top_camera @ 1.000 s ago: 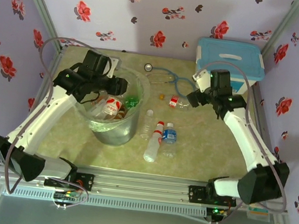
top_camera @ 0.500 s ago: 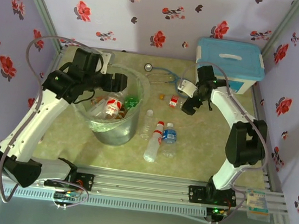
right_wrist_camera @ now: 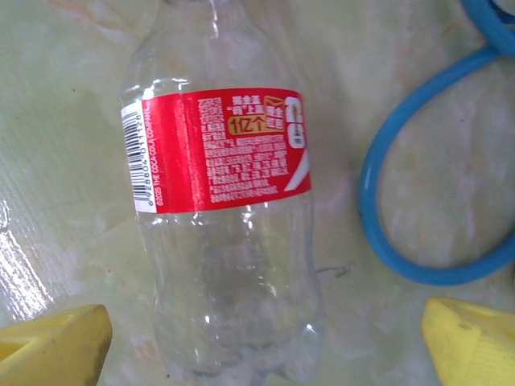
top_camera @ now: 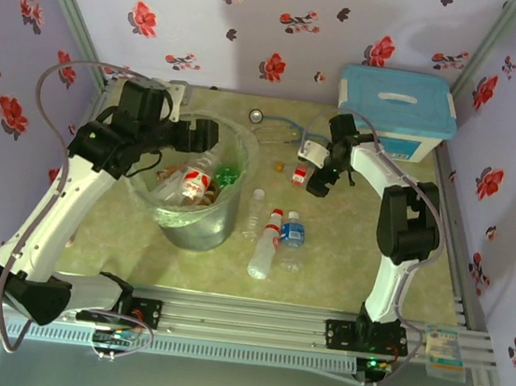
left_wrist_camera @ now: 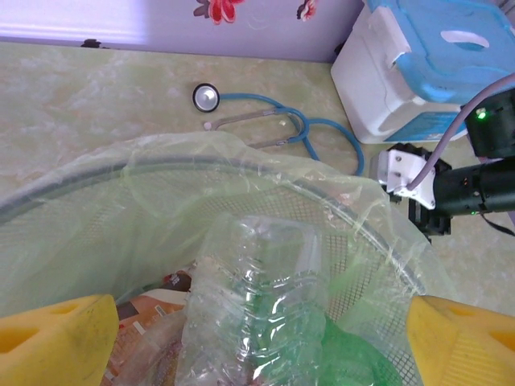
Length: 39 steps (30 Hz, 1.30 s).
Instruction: Put the plastic bottles in the bin
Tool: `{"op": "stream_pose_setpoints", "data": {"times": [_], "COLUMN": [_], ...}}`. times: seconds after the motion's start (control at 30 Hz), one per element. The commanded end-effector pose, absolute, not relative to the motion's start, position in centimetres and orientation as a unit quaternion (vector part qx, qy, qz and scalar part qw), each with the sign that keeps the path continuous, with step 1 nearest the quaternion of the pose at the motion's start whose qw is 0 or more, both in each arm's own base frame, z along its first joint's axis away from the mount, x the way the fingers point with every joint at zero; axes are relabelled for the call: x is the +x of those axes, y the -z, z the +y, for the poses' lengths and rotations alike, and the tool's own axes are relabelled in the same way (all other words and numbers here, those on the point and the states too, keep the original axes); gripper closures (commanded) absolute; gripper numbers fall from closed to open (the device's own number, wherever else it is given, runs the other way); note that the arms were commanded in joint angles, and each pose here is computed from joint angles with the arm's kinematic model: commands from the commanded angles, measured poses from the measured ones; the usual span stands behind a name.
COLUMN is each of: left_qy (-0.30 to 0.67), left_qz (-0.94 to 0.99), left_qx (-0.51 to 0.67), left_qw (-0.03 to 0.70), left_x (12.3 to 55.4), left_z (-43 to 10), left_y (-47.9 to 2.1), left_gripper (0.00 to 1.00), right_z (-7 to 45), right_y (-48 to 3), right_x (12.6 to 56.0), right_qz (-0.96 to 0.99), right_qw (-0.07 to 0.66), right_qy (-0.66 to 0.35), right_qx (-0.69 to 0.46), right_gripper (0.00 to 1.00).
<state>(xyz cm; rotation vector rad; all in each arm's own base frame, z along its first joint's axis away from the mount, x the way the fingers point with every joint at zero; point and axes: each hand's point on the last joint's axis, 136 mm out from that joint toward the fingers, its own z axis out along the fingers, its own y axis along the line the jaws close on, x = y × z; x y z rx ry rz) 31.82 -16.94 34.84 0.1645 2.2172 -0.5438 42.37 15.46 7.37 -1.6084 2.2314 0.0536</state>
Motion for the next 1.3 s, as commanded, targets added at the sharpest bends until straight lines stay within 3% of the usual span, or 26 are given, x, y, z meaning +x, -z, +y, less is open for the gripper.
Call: {"op": "stream_pose_setpoints", "data": {"times": [0.0, 0.43, 1.0, 1.27], "left_qy": [0.237, 0.242, 0.27, 0.283], "left_qz": [0.862, 0.855, 0.833, 0.822], "left_qx": [0.053, 0.037, 0.021, 0.019], "left_qw": [0.445, 0.456, 0.482, 0.494], "left_x": [32.3, 32.7, 31.7, 31.5], "left_z": [-16.9, -16.4, -15.9, -15.9], "left_y": [-37.4, -37.6, -40.0, -40.8], "left_gripper": [0.07, 0.1, 0.12, 0.12], "right_z": [16.2, 16.1, 16.4, 16.2], "right_y": [-6.9, -4.8, -8.7, -10.9], "right_x": [42.6, 42.2, 41.4, 40.7], "right_qz": [0.79, 0.799, 0.807, 0.808], "right_qw": [0.19, 0.161, 0.192, 0.213], "right_qy": [-0.03, -0.04, -0.055, -0.058], "right_qx": [-0.582, -0.578, -0.555, -0.546], "right_gripper": [0.01, 0.08, 0.33, 0.31]}}
